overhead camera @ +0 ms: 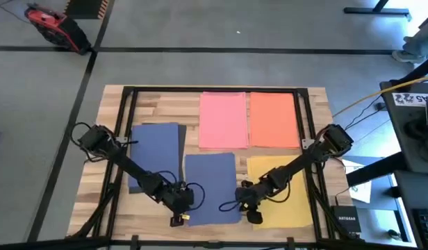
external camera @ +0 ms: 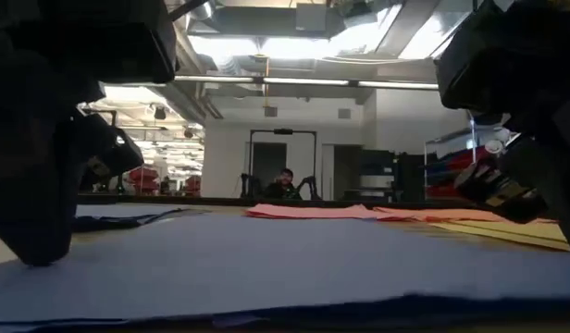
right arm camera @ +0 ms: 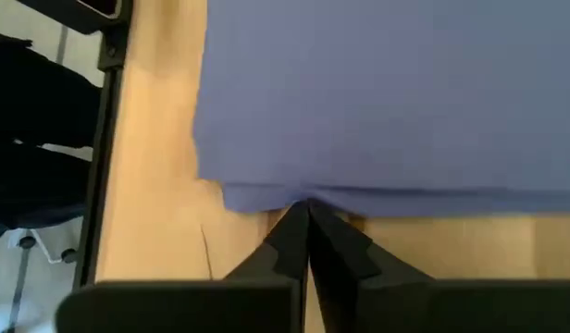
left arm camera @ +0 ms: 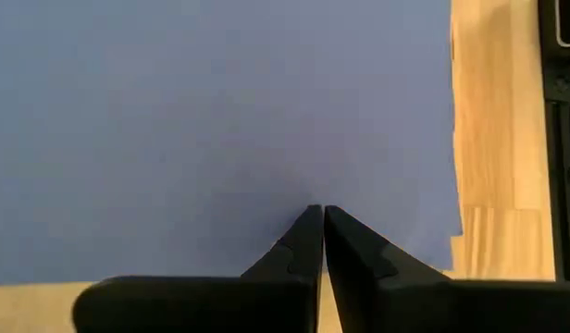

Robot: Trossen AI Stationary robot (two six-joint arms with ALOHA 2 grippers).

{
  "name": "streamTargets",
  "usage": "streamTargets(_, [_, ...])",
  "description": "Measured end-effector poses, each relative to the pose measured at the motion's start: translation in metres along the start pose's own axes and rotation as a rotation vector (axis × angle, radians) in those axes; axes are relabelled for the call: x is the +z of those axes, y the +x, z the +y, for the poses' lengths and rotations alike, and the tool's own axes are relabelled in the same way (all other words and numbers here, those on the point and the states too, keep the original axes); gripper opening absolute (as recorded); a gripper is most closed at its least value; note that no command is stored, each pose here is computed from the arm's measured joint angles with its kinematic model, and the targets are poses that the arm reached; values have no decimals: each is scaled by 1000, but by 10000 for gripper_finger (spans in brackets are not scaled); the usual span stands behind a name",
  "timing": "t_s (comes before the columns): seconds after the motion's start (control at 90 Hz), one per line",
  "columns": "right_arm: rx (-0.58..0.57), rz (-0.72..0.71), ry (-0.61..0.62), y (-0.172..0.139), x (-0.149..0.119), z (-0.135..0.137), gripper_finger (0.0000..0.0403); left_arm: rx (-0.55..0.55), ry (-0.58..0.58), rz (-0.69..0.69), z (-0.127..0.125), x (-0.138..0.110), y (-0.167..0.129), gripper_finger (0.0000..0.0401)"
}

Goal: Organize paper
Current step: Put all of the blue paper at the lower center of the table

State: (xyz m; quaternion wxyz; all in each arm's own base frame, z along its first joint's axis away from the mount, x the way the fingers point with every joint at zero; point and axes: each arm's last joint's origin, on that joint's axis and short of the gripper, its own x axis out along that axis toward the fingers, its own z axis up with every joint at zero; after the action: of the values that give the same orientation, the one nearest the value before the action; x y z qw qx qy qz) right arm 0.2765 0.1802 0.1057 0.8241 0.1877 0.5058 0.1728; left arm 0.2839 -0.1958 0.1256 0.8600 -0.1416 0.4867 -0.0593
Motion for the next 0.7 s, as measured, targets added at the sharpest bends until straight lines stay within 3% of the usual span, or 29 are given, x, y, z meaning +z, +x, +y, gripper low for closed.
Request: streamTargets(0.7, [-99, 29, 5, -24, -2, 2, 0, -10, -48, -20, -7, 17, -7, 0])
